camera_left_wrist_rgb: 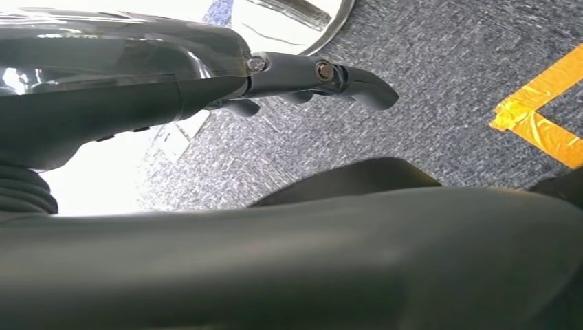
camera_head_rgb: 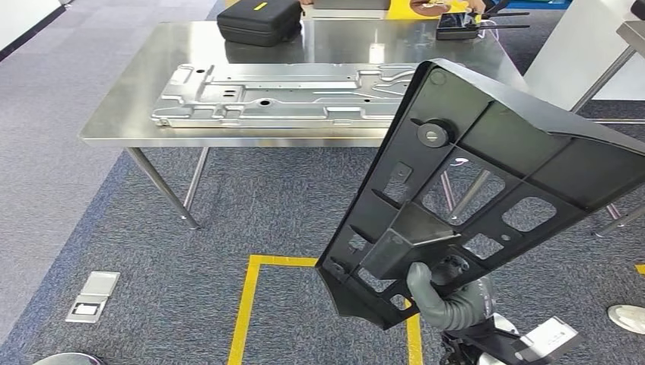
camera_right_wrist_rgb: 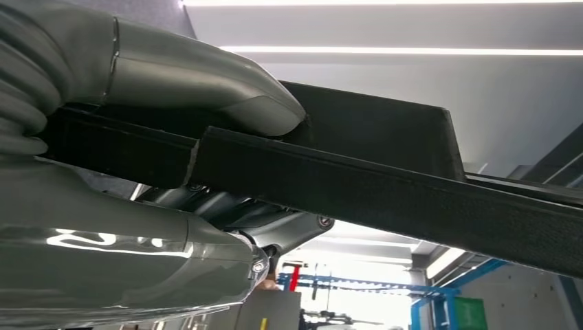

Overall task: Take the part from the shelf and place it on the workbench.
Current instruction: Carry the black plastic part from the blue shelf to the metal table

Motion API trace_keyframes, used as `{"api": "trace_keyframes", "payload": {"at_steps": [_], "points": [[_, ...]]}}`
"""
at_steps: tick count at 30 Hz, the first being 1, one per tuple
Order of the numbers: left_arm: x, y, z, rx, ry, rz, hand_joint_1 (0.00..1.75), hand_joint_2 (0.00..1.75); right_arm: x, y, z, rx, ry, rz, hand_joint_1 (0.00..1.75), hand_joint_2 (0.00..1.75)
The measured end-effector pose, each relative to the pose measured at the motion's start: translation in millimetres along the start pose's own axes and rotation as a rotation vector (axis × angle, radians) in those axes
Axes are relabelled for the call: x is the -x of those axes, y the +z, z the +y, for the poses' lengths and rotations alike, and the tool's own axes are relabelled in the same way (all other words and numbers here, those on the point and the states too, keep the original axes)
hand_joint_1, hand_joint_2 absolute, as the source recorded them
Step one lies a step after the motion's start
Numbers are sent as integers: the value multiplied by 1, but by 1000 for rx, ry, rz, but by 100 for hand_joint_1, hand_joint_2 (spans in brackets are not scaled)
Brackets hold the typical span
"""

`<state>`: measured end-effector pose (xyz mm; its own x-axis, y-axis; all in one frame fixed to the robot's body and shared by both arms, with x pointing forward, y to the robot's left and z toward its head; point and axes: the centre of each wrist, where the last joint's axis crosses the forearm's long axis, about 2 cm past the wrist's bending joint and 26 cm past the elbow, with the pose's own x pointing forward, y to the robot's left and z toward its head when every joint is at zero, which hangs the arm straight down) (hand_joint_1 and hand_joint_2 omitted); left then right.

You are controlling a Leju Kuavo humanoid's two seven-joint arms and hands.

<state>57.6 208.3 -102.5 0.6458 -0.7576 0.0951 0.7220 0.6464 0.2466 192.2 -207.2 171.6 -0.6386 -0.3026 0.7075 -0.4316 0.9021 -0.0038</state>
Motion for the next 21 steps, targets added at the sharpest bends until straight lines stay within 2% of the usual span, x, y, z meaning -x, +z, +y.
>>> {"api": "trace_keyframes", "payload": {"at_steps": [13,21], "points": [[0,0,0,1,1,-15,0,175,1,-1,-1,-1,6,2,175,175],[0,0,0,-1,3,-16,0,175,2,-3,-1,-11,62,0,175,175]]}}
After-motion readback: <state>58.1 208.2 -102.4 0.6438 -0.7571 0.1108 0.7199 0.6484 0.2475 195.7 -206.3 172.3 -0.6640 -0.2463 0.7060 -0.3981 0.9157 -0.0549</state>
